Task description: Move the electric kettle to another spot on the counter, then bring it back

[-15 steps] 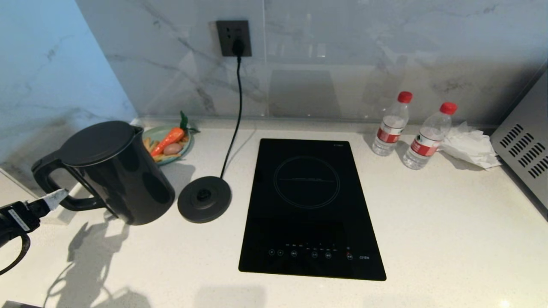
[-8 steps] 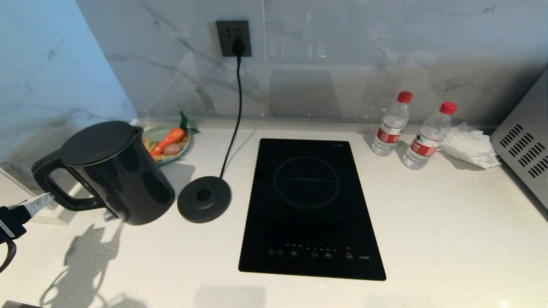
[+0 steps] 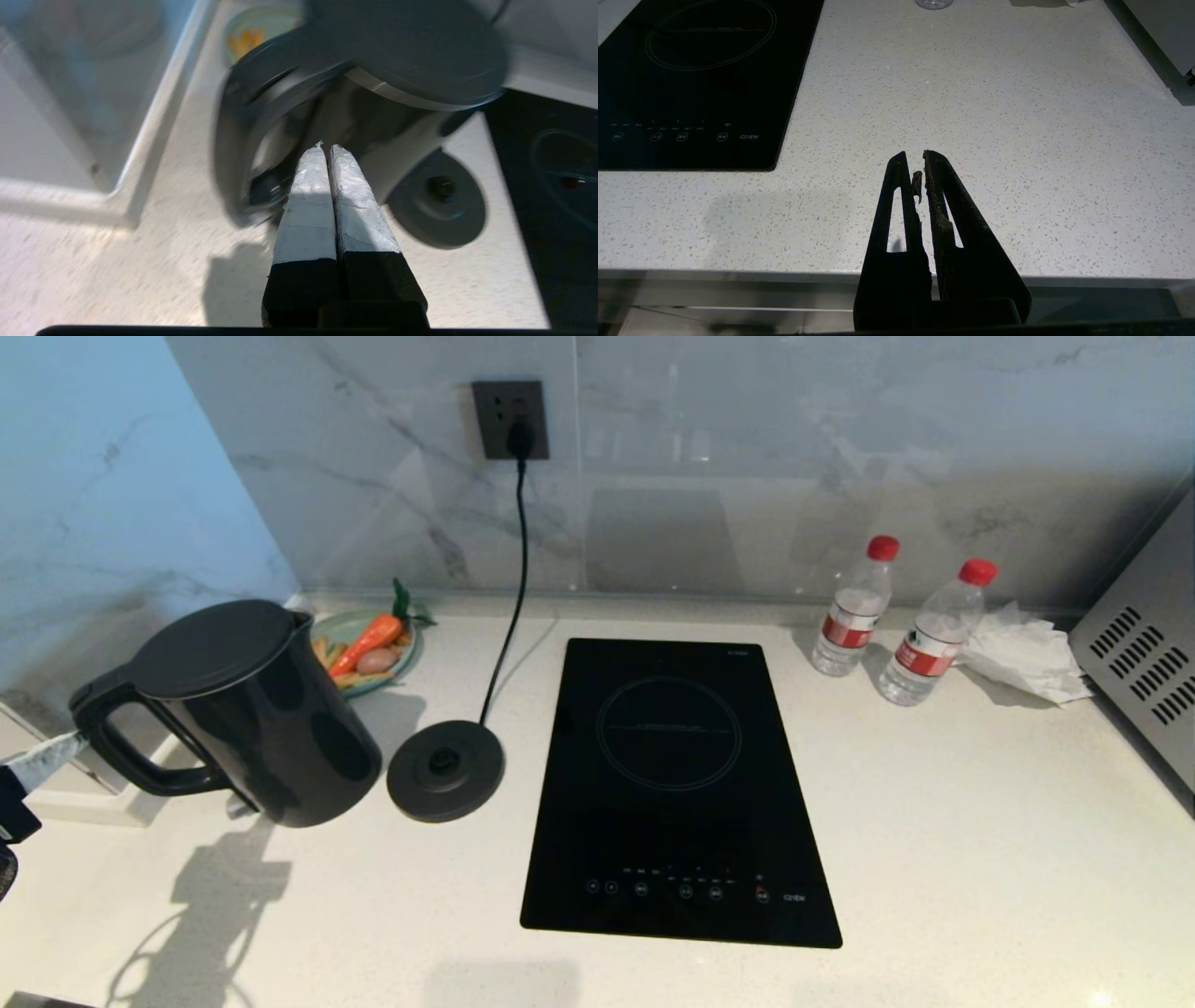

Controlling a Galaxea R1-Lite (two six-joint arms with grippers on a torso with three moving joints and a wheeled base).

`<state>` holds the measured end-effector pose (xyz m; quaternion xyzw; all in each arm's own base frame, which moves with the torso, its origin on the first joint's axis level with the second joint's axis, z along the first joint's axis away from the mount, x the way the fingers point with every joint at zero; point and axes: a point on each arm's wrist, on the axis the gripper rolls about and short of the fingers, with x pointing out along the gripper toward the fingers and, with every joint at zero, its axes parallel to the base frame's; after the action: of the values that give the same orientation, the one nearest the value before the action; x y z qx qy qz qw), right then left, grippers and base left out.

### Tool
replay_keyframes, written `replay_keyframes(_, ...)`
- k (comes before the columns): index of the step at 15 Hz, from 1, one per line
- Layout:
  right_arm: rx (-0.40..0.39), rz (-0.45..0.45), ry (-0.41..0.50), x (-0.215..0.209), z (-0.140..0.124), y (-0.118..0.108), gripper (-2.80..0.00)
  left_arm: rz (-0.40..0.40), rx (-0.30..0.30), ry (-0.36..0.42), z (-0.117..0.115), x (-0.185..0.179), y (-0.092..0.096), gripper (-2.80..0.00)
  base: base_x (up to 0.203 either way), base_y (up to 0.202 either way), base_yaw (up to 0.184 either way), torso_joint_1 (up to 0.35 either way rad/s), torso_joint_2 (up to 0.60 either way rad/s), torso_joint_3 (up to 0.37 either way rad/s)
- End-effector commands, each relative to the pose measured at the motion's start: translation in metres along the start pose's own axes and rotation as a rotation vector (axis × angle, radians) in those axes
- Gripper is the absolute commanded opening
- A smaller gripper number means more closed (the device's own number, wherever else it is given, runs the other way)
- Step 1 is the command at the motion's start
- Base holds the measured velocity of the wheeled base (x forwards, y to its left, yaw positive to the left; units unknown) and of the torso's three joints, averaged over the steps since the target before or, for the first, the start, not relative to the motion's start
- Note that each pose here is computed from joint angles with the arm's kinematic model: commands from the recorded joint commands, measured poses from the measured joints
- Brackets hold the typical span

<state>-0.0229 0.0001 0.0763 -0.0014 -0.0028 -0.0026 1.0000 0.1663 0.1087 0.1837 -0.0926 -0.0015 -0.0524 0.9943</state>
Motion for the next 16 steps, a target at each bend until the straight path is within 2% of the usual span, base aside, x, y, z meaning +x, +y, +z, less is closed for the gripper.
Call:
replay_keyframes(1, 0.000, 0.000, -0.001, 0.000, 0.000, 0.000, -2.80, -0.094, 0.073, -0.079, 0.029, -0.015, -0.038, -2.80, 0.000, 0.000, 0.000, 0.000, 0.00, 0.000)
replay_keyframes(4, 0.000, -0.001, -0.001, 0.000, 0.000, 0.000, -2.80, -0.172, 0.037, -0.054, 0.055, -0.042, -0.077, -2.80, 0.000, 0.000, 0.000, 0.000, 0.00, 0.000)
replay_keyframes(5, 0.000, -0.001, -0.001, 0.000, 0.000, 0.000, -2.80, -0.220, 0.028, -0.050, 0.061, -0.052, -0.090, -2.80, 0.000, 0.000, 0.000, 0.000, 0.00, 0.000)
replay_keyframes(6, 0.000, -0.001, -0.001, 0.000, 0.000, 0.000, -2.80, -0.287, 0.016, -0.044, 0.067, -0.062, -0.102, -2.80, 0.000, 0.000, 0.000, 0.000, 0.00, 0.000)
replay_keyframes(8, 0.000, -0.001, -0.001, 0.000, 0.000, 0.000, -2.80, -0.487, -0.078, 0.037, 0.076, -0.079, -0.119, -2.80, 0.000, 0.000, 0.000, 0.000, 0.00, 0.000)
replay_keyframes(13, 0.000, -0.001, -0.001, 0.000, 0.000, 0.000, -2.80, -0.797, -0.128, 0.151, 0.066, -0.125, -0.151, -2.80, 0.000, 0.000, 0.000, 0.000, 0.00, 0.000)
replay_keyframes(16, 0.000, 0.001, -0.001, 0.000, 0.000, 0.000, -2.80, -0.982, -0.148, 0.212, 0.057, -0.154, -0.161, -2.80, 0.000, 0.000, 0.000, 0.000, 0.00, 0.000)
